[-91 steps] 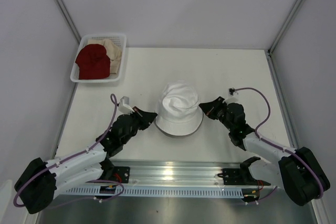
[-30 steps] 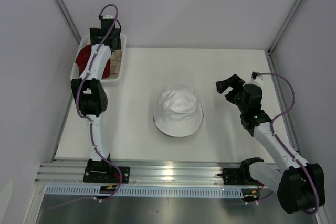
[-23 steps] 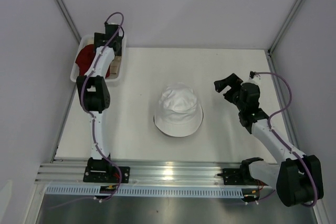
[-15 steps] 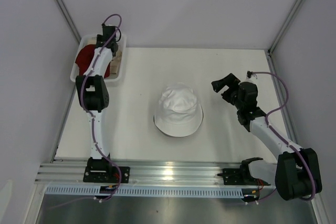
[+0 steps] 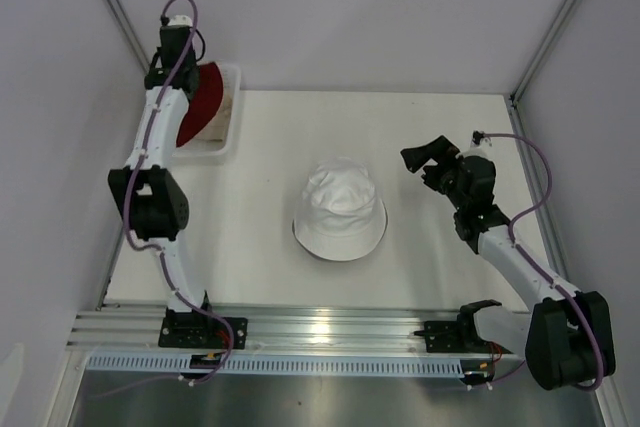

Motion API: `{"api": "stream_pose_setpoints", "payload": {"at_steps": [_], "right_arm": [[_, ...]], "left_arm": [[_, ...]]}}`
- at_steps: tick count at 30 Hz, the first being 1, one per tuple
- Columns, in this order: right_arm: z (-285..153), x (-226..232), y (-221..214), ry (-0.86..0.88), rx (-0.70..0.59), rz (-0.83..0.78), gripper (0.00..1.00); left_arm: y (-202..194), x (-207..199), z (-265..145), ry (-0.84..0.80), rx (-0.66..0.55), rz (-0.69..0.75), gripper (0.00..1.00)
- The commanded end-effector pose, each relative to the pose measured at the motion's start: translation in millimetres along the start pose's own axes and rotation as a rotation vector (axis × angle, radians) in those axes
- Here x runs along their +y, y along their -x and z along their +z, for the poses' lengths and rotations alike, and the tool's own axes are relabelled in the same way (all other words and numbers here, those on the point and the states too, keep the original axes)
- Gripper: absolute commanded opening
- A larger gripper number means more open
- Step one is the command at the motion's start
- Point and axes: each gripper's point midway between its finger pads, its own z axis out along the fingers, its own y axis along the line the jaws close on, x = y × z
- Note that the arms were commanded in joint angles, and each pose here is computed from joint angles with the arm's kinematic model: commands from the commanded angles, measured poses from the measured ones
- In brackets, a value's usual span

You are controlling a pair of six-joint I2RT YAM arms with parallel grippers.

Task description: Stack the hats

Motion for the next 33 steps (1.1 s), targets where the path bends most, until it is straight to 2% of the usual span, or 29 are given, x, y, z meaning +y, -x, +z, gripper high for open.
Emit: {"api": "stream_pose_setpoints", "payload": {"at_steps": [1,2,5,7,14,16,19,25,30,33], "right_arm": [[-13,46,41,0.146,-0.124,-0.045,0.99],[-18,53,47,0.165,-0.141,-0.050,0.99],[-27,69,55,0.225,-0.158,-0.045,0.99],[-32,81,59,0.275,-0.171,-0.034,0.99],[-57,114,68,0.409,-0.173,0.023,0.99],[-67,114,69,0.413,-0.191,0.030,0.99],[-79,99,70,0.361,-0.235,0.046,0.99],[-102,91,74,0.348,-0.301,0.052,0.99],[-98,81,63,0.312,-0.253,0.060,0.99],[-94,85,43,0.368,-0.165,0.107,0.99]], "left_arm": [[104,17,-129,-0.141,-0.323,-0.163,0.01],[111,16,-144,-0.158,-0.353,-0.164,0.01],[121,-21,-204,-0.296,-0.428,-0.127,0.01],[122,-39,-230,-0.356,-0.457,-0.108,0.01],[93,-132,-332,-0.661,-0.521,-0.057,0.01],[81,-140,-339,-0.641,-0.527,-0.060,0.01],[54,-175,-370,-0.712,-0.521,-0.013,0.01],[10,-209,-400,-0.796,-0.483,0.037,0.01],[-7,-224,-428,-0.871,-0.476,0.068,0.01],[-15,-225,-440,-0.898,-0.476,0.080,0.01]]}}
